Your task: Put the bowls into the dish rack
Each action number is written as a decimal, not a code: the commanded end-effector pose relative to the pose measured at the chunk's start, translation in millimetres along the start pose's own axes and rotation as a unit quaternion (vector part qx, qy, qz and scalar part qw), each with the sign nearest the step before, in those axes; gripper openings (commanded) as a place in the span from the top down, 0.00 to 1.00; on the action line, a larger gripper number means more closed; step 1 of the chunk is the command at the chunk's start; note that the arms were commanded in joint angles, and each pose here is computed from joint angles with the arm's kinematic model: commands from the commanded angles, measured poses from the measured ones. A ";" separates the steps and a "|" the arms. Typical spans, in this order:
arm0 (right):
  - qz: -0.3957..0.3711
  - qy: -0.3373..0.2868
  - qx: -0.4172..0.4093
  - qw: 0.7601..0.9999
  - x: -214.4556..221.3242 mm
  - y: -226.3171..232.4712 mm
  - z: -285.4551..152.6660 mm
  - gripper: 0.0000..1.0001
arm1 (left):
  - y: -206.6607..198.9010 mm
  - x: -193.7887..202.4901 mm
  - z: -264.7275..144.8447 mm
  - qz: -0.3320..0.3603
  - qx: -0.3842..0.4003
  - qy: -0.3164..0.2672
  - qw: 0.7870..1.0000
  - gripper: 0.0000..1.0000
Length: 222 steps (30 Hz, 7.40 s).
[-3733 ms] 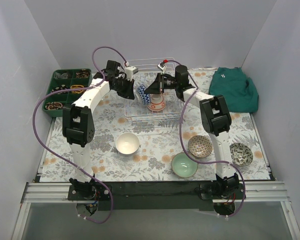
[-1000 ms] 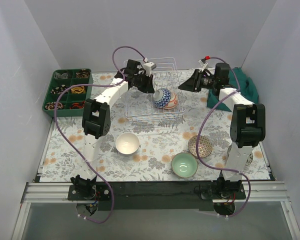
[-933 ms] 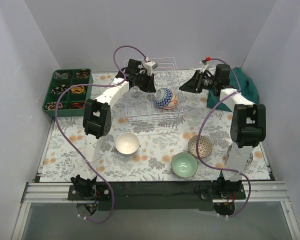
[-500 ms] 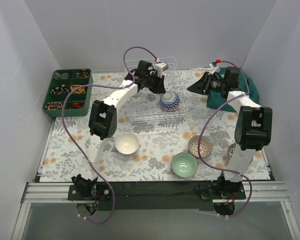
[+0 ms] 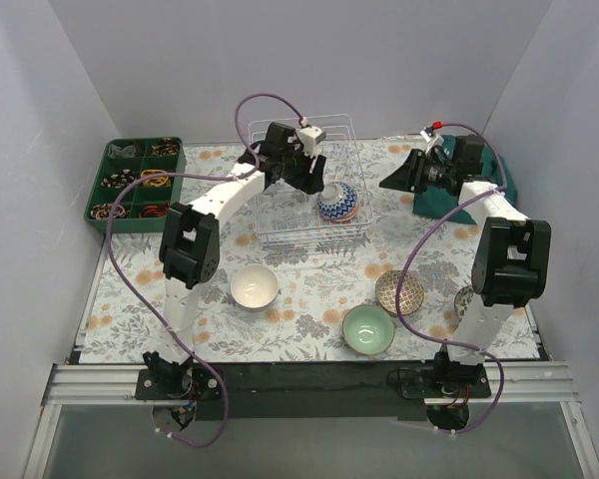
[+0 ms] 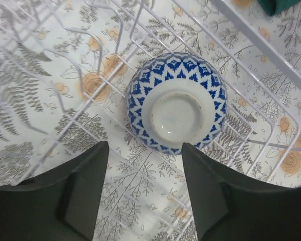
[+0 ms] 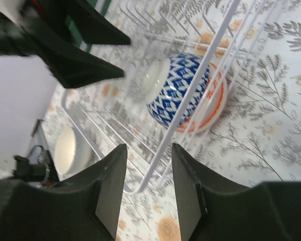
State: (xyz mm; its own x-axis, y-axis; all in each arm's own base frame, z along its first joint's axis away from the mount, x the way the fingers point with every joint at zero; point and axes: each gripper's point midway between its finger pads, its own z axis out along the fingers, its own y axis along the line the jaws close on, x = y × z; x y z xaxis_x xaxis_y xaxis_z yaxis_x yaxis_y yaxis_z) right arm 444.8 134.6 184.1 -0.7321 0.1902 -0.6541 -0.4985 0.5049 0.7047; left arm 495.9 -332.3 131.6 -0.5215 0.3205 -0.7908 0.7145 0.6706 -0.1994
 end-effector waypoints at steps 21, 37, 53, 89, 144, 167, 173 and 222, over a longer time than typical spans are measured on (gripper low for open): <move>-0.241 0.335 0.327 0.850 178.0 -11.6 -200.4 0.48 | 4.0 -0.7 -149.8 0.040 -0.132 -0.020 0.990 0.15; -0.046 0.330 0.393 0.857 218.3 -21.3 -222.5 0.50 | 31.0 -12.3 -118.7 0.066 -0.139 0.027 0.988 0.15; 0.016 0.343 0.419 0.841 251.1 -40.2 -238.5 0.54 | 39.3 -28.3 -110.5 0.074 -0.149 0.013 0.986 0.15; -0.276 0.136 0.157 0.939 -16.1 86.3 -77.8 0.99 | 108.5 -50.7 -150.4 0.009 -0.235 -0.054 0.971 0.15; -0.012 0.105 -0.284 0.953 75.6 125.0 182.0 0.99 | 35.3 26.8 -126.6 0.036 0.007 0.038 0.999 1.00; 0.013 0.115 -0.267 0.957 89.0 100.7 192.6 0.99 | 35.1 59.9 -105.8 0.084 -0.008 0.104 0.991 1.00; 0.018 0.117 -0.264 0.957 91.0 95.7 192.6 0.99 | 36.1 68.0 -103.1 0.080 -0.010 0.107 0.991 1.00; -0.021 0.105 -0.136 0.985 66.7 77.4 129.2 0.55 | 30.4 34.4 -47.6 0.057 0.008 0.031 0.998 1.00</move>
State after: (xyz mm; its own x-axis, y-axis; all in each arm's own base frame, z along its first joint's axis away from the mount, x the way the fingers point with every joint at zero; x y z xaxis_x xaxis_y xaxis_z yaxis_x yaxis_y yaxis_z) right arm 416.4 300.5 124.0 -0.8547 0.0035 -0.5191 -0.5023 0.2465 0.8288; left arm 472.3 -258.2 110.3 -0.5032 0.4631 -0.7296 0.7621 0.6359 -0.1220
